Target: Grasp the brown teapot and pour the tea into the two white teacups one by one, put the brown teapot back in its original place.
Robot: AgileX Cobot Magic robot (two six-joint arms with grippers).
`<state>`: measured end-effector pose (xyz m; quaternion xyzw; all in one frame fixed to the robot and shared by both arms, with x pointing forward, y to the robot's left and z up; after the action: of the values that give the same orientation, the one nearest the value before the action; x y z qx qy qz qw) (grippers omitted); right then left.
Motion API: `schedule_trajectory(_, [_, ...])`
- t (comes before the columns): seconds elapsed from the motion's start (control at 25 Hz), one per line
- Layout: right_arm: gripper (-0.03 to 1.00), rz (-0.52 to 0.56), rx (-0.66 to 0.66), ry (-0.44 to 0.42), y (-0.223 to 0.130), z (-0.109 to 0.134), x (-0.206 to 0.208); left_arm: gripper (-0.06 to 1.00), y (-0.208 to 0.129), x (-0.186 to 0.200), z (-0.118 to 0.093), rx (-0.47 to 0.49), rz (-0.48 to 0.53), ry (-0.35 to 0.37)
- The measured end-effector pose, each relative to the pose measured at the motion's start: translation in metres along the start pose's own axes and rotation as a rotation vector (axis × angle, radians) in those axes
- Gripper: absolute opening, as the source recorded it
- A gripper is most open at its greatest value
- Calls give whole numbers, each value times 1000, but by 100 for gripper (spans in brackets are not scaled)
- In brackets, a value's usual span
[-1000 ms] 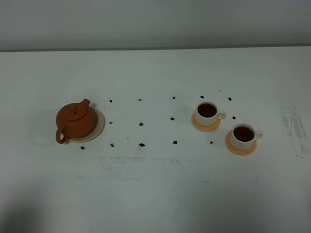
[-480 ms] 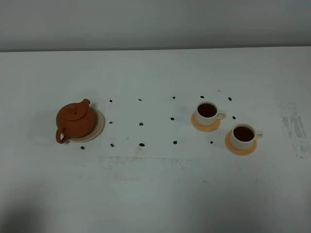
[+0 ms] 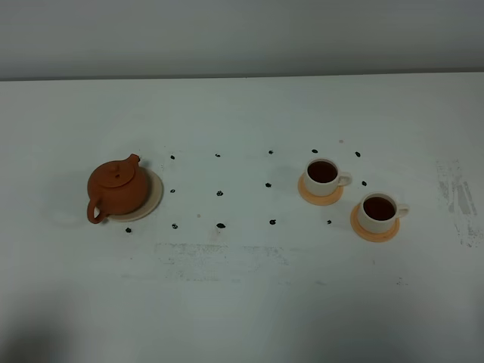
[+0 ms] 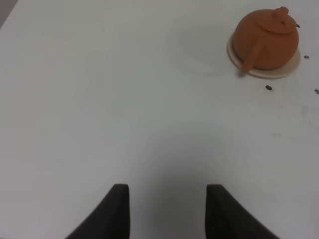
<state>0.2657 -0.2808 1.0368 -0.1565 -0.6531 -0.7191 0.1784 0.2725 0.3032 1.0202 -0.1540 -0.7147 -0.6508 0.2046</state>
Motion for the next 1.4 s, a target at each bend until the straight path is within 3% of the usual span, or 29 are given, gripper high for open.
schedule_trajectory(1.4, [44,1,5,16,0,1,0,35,0,0,0,-1,0,-1])
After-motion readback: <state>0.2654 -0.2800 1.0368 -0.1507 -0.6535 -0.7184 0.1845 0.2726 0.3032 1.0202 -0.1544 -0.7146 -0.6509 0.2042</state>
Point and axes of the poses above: a point on each arm's last joint axis where the gripper is mounted, x pointing back along that axis away from the gripper, z along the wrist's bending axis when the last joint is at zero, y = z × x, the point moved 4 cm from there along -x, pointing out along that axis toward the gripper, and after that the axes turned 1 degree about x, right-handed, at the moved point
